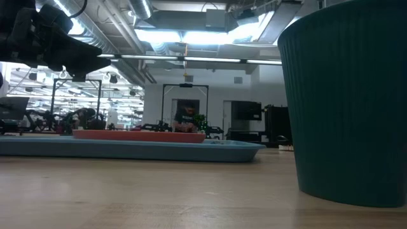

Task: Pick and place plate/cup/fork/spoon on tray
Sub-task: Put the orange fork on the blue serving tray at the right of the black spoon

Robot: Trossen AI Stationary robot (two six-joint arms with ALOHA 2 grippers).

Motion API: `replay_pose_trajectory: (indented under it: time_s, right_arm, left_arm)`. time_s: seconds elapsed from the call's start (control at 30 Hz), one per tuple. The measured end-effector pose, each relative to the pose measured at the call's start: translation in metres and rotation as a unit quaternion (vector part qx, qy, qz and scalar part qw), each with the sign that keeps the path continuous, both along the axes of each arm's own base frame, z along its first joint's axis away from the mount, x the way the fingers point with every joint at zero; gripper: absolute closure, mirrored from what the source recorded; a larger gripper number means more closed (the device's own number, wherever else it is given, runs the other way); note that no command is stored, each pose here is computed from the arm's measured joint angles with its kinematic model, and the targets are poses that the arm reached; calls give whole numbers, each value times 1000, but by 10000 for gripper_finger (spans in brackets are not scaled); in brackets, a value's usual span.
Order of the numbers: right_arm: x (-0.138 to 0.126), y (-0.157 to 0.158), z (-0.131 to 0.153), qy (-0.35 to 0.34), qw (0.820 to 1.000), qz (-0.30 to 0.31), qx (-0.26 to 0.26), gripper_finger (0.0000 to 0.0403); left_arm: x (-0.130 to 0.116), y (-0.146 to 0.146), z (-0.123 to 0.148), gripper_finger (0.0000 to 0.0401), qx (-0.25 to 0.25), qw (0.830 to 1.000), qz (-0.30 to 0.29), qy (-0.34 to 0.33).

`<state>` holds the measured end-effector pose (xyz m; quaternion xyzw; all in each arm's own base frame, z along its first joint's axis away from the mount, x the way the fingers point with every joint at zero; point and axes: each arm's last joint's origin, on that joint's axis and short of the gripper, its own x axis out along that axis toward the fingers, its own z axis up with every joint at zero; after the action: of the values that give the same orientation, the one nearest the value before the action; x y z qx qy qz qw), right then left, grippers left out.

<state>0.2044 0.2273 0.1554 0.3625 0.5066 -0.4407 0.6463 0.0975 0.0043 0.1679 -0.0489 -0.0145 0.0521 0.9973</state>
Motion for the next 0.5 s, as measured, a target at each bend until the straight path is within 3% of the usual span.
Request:
replay_pose_trajectory:
  time_s: [0.5]
  right_arm:
    - [-1, 4, -11, 27, 1000, 12, 5, 324]
  left_arm:
    - [0, 0, 0, 193, 0, 1000, 0, 0]
